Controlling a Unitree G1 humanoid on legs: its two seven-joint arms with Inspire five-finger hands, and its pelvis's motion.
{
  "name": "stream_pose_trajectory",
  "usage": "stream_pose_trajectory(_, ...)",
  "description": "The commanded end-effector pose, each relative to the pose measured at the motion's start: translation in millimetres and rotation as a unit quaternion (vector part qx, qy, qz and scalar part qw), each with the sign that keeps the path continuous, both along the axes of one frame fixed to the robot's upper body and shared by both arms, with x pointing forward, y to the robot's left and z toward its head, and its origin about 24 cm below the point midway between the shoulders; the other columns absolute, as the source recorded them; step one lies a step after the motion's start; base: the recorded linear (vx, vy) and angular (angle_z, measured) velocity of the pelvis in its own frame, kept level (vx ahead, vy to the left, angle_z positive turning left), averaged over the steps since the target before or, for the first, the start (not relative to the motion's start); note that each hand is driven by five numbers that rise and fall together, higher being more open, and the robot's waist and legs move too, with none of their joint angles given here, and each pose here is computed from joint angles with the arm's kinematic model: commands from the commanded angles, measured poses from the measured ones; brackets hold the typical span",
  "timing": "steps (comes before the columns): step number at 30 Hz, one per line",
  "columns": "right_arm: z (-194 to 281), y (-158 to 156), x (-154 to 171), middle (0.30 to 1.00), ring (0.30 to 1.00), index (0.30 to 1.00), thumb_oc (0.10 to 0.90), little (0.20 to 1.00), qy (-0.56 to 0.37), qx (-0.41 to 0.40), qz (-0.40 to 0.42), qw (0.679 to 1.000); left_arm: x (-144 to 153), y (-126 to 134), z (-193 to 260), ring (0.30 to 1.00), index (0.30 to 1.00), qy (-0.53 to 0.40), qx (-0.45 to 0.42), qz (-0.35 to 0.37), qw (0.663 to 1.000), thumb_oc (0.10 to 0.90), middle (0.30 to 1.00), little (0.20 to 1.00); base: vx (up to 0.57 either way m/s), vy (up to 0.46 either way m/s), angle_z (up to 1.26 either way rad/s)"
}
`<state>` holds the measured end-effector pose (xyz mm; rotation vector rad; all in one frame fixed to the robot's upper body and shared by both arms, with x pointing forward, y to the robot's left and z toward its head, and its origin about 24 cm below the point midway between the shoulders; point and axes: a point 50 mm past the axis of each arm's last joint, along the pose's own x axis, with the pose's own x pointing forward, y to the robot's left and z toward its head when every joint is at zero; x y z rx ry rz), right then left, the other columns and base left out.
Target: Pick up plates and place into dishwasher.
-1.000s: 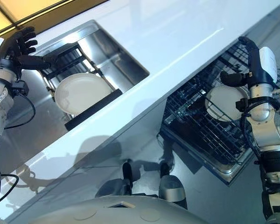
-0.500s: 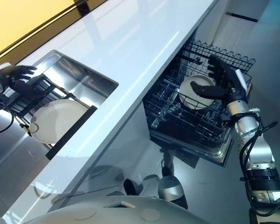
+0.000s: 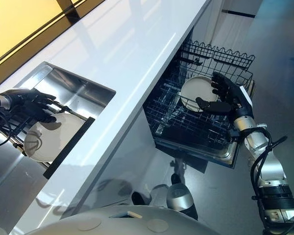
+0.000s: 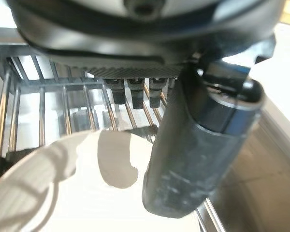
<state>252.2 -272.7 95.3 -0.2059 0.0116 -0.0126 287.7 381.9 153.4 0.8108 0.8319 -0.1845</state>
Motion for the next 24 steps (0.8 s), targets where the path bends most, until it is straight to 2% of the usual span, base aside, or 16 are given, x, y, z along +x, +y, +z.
stream_pose_trajectory(1, 67, 12, 10, 0.900, 0.900, 0.900, 0.800, 0.900, -0.157, -0.016, 0.039, 0.987, -24, 22, 3, 0.900, 0.900, 0.095, 0.043, 0.023, 0.994, 0.800, 0.900, 0.900, 0.00, -0.028, -0.07)
stream_pose_trajectory(6, 62, 18, 13, 0.900, 0.900, 0.900, 0.800, 0.900, -0.150, -0.015, 0.039, 0.988, -34, 18, -11, 0.900, 0.900, 0.148, 0.015, 0.015, 0.989, 0.800, 0.900, 0.900, -0.01, -0.049, -0.13)
stream_pose_trajectory(10, 59, 18, 13, 0.900, 0.900, 0.900, 0.800, 0.900, -0.145, -0.013, 0.037, 0.989, -38, 20, -10, 0.900, 0.900, 0.159, 0.032, 0.014, 0.987, 0.800, 0.900, 0.900, -0.01, -0.056, -0.12)
stream_pose_trajectory(16, 58, 17, 13, 0.900, 0.900, 0.900, 0.800, 0.900, -0.143, -0.007, 0.027, 0.989, -39, 21, -5, 0.900, 0.900, 0.111, 0.043, 0.014, 0.993, 0.800, 0.900, 0.900, 0.00, -0.049, 0.04)
stream_pose_trajectory(18, 56, 16, 14, 0.900, 0.900, 0.900, 0.800, 0.900, -0.139, -0.003, 0.023, 0.990, -31, 21, 7, 0.900, 0.900, 0.001, 0.069, 0.021, 0.997, 0.800, 0.900, 0.900, 0.00, -0.053, 0.04)
stream_pose_trajectory(20, 54, 13, 13, 0.900, 0.900, 0.900, 0.800, 0.900, -0.134, 0.000, 0.020, 0.991, -21, 20, 25, 0.900, 0.900, -0.137, 0.074, 0.035, 0.987, 0.800, 0.900, 0.900, 0.02, -0.045, 0.06)
stream_pose_trajectory(21, 53, 11, 13, 0.900, 0.900, 0.900, 0.800, 0.900, -0.130, 0.003, 0.020, 0.991, -16, 21, 38, 0.900, 0.900, -0.219, 0.056, 0.052, 0.973, 0.800, 0.900, 0.900, 0.04, -0.047, 0.05)
stream_pose_trajectory(24, 46, 9, 13, 0.900, 0.900, 0.900, 0.800, 0.900, -0.120, 0.007, 0.020, 0.993, -9, 23, 65, 0.900, 0.900, -0.359, 0.005, 0.079, 0.930, 0.800, 0.900, 0.900, 0.05, -0.043, 0.04)
